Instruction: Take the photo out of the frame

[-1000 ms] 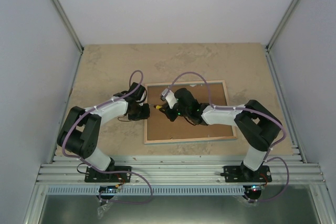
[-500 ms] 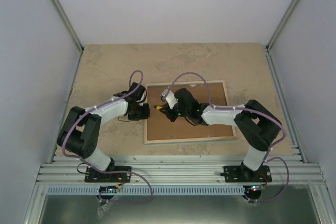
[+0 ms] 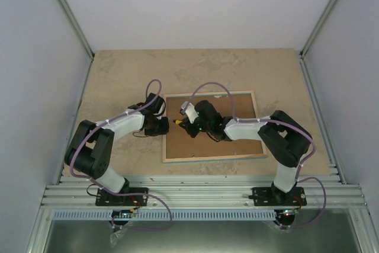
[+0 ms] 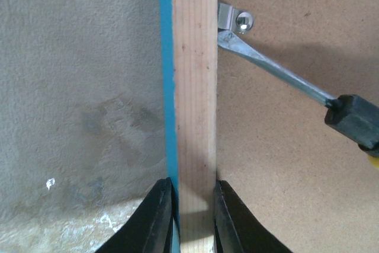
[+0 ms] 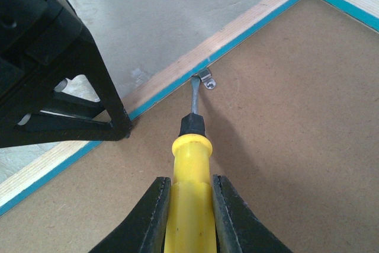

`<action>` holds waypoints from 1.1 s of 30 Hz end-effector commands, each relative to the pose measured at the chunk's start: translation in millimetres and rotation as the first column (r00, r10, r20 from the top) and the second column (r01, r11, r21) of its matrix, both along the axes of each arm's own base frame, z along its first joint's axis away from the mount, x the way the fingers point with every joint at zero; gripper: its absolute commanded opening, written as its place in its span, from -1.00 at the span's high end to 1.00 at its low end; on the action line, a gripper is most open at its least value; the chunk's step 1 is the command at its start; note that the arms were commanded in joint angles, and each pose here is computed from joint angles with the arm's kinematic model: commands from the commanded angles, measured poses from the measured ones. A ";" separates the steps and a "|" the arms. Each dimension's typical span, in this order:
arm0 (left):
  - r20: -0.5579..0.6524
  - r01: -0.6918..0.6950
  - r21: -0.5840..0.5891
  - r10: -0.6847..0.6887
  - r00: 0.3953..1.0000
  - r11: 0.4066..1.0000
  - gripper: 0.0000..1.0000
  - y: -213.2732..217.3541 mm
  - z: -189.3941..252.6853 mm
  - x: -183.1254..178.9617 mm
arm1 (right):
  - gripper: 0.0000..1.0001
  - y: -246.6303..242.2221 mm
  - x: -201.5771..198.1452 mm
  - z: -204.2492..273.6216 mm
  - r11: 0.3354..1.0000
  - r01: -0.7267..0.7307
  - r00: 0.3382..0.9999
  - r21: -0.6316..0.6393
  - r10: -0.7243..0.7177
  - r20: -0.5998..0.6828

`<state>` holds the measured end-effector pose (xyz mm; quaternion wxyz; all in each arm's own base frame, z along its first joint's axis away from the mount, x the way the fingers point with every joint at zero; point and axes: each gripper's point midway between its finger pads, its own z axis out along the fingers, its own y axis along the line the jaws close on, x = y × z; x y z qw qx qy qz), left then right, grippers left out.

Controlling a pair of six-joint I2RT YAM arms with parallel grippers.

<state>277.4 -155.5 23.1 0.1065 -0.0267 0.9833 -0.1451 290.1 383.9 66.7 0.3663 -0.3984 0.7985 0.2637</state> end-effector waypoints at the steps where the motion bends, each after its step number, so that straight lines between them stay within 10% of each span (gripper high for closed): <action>1: -0.016 0.015 -0.052 -0.016 1.000 0.999 0.75 -9.3 3.4 -6.9 | 0.99 -0.6 14.3 -0.1 0.999 0.054 0.998 -0.004 -0.054 0.021; 33: -0.017 0.006 -0.077 -0.007 1.000 0.997 0.76 -11.0 3.6 -10.7 | 0.99 -28.1 40.9 26.6 0.946 0.313 0.946 0.085 -0.319 0.064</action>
